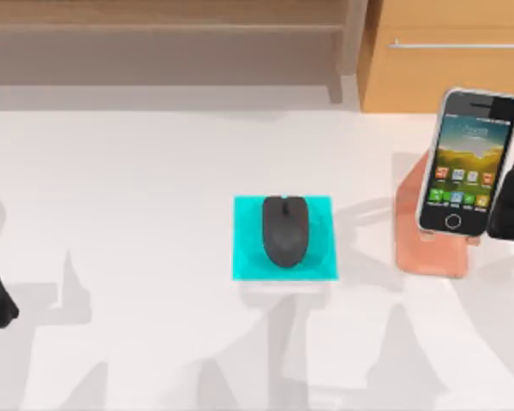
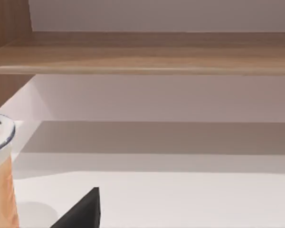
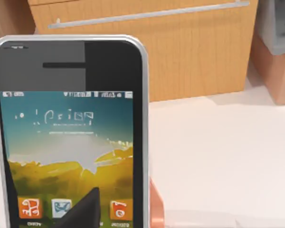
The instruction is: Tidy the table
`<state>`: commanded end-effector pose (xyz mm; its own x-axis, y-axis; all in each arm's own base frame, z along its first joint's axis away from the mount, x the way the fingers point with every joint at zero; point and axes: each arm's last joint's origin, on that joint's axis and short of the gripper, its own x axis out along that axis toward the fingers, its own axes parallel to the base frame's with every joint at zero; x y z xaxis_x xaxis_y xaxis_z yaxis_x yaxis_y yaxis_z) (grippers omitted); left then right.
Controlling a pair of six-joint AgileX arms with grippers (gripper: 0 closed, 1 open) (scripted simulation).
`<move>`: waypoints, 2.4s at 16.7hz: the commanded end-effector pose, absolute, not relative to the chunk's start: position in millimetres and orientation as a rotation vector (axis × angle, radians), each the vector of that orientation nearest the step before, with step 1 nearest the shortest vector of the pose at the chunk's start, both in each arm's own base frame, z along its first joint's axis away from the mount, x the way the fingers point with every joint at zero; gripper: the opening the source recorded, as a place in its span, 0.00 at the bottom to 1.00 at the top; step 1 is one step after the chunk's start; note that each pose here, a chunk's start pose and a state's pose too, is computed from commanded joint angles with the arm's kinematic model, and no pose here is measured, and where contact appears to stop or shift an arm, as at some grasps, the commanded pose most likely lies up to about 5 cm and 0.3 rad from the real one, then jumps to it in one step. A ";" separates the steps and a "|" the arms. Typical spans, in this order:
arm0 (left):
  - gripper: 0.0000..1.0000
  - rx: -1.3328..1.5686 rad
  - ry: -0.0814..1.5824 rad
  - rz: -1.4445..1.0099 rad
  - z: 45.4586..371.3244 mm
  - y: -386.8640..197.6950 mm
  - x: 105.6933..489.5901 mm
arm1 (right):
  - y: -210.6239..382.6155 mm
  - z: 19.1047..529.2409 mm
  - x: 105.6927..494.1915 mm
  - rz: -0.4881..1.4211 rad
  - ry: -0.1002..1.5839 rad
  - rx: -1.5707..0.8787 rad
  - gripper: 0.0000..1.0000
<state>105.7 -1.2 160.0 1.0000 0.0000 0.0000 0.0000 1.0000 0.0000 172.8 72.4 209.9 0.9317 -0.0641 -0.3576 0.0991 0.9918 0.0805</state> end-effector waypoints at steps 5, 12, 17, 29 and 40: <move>1.00 0.000 0.000 0.000 160.0 -1.2 105.7 | 27.7 197.4 136.5 -0.036 0.225 0.104 1.00; 1.00 0.000 0.000 0.000 160.0 -1.2 105.7 | 1.0 165.4 106.9 -0.002 0.016 0.018 1.00; 1.00 0.000 0.000 0.000 160.0 -1.2 105.7 | -1.2 160.0 105.7 0.000 0.000 0.000 1.00; 1.00 0.000 0.163 0.032 158.5 27.5 130.6 | -1.2 160.0 105.7 0.000 0.000 0.000 1.00; 1.00 -0.142 0.301 0.046 112.2 132.4 189.4 | -1.2 160.0 105.7 0.000 0.000 0.000 1.00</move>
